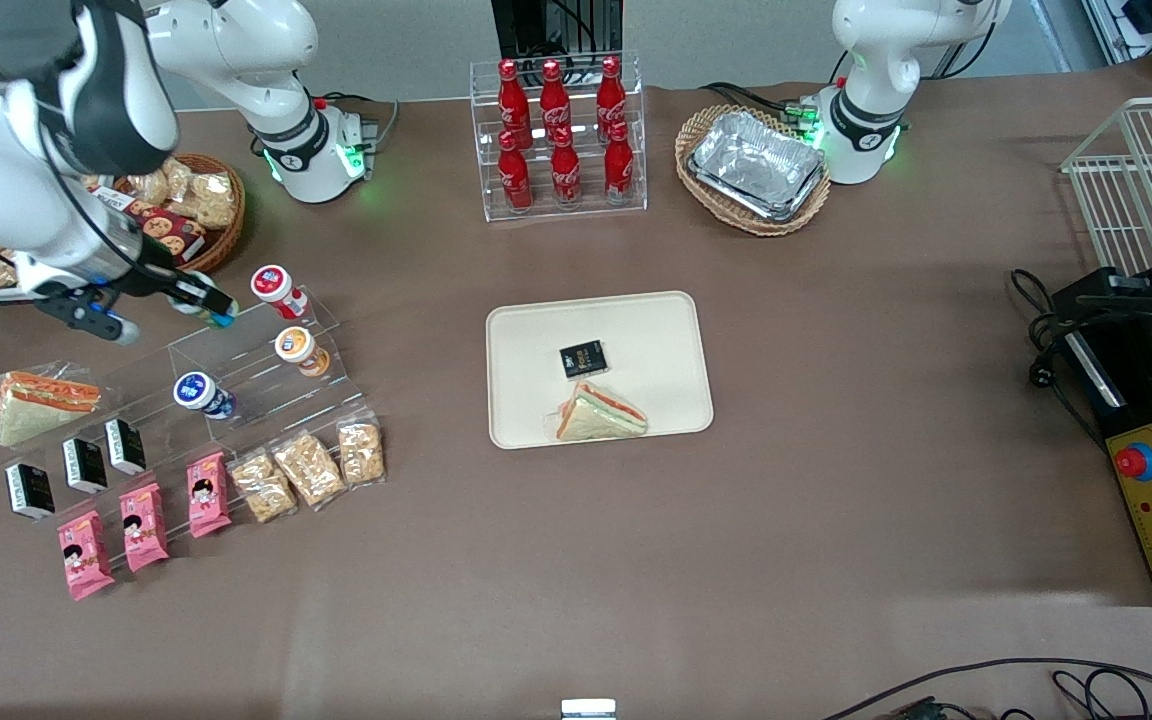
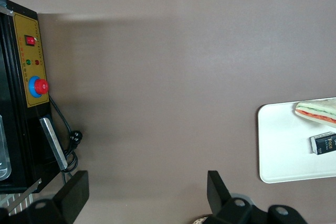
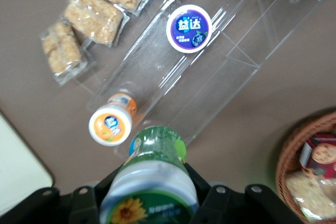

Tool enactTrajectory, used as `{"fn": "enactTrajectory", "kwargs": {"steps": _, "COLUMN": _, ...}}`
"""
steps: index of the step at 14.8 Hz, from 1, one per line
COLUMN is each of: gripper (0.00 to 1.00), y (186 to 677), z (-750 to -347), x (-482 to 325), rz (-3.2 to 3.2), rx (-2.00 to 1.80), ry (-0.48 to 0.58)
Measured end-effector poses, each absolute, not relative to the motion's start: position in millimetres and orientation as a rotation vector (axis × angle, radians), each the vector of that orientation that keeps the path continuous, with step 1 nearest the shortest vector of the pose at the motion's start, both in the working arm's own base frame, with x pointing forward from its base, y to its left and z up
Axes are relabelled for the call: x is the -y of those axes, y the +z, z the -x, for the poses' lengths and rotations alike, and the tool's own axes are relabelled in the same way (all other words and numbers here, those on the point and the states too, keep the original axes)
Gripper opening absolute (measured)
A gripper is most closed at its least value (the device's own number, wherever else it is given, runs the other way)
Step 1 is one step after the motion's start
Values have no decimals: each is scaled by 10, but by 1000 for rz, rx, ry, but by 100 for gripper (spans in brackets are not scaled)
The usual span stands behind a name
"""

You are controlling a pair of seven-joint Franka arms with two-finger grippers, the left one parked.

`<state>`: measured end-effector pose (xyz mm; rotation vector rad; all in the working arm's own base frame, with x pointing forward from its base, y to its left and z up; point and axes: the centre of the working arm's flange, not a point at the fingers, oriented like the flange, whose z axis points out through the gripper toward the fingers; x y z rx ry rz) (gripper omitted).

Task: Place green gum on tray
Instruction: 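Lift the green gum bottle out of the rack and carry it toward the cream tray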

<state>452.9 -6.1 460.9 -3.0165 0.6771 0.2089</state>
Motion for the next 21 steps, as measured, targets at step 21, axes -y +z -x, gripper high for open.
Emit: {"fn": "enactTrajectory", "kwargs": {"steps": 21, "gripper": 45, "y": 5245, "z": -4596, "x": -2752, "rz": 3014, "rx": -772, "ry": 120}}
